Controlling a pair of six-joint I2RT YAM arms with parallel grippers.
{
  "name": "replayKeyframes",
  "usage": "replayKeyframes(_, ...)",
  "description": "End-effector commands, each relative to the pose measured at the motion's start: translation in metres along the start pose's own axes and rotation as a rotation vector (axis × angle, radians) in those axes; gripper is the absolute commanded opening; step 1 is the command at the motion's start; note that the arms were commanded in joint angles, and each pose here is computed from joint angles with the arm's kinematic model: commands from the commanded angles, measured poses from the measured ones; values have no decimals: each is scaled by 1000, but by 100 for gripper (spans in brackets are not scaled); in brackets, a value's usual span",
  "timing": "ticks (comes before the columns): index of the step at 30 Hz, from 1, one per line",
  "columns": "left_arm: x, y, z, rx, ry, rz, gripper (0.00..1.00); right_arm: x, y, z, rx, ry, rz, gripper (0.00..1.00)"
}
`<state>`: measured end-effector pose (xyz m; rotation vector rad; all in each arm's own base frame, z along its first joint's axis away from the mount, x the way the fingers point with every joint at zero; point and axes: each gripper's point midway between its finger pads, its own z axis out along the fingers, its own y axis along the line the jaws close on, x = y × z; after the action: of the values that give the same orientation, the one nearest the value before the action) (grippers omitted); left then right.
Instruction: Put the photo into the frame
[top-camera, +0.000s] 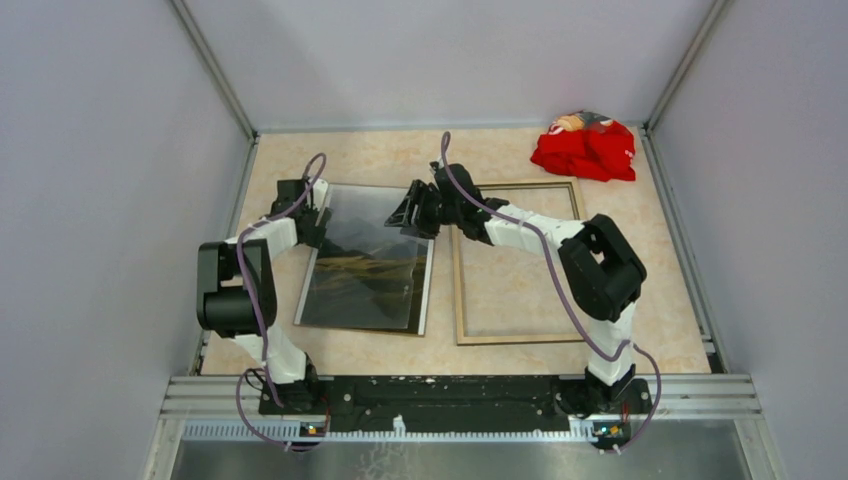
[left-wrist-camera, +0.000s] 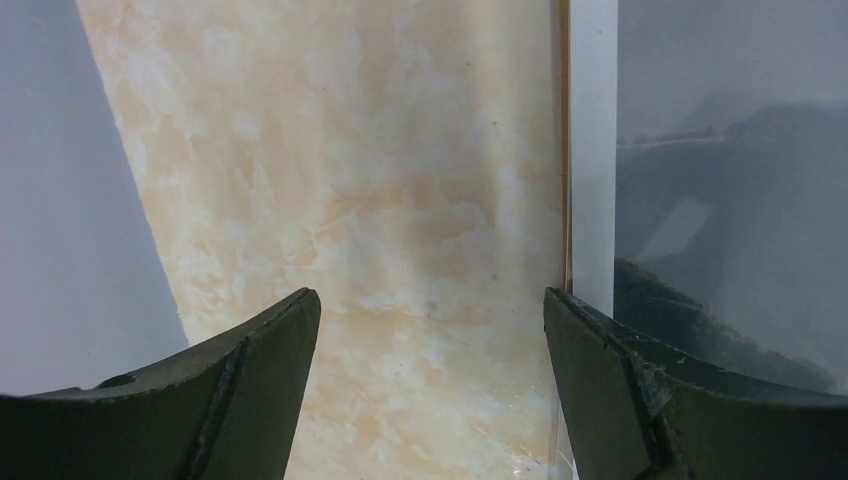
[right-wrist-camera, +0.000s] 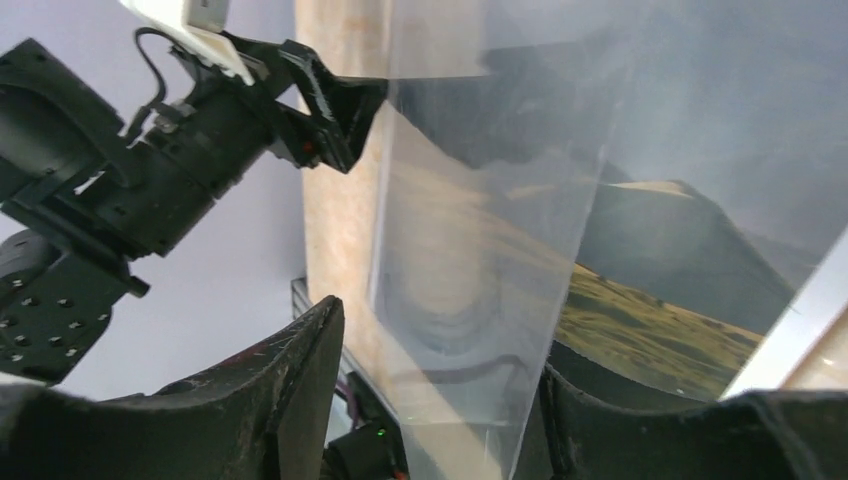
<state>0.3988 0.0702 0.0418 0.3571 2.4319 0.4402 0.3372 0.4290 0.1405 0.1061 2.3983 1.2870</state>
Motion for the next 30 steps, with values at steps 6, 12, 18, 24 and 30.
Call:
replayKeyframes(6,-1,5,-7,61,20,-42,90,-23,39,-14,-108,-58,-48,18)
replayKeyframes(12,-30,31,-28,20,-37,-24,93,-48,71,-45,-142,-68,-131,0)
replayKeyframes(18,-71,23,-62,68,-127,38,99,-83,83,-122,-110,-94,-223,0)
replayKeyframes(24,-109,-60,-89,262,-192,128,99,-99,25,-223,54,-146,-222,0)
replayKeyframes(30,-137,-184,-119,561,-217,184,99,-88,-14,-335,192,-280,-185,0)
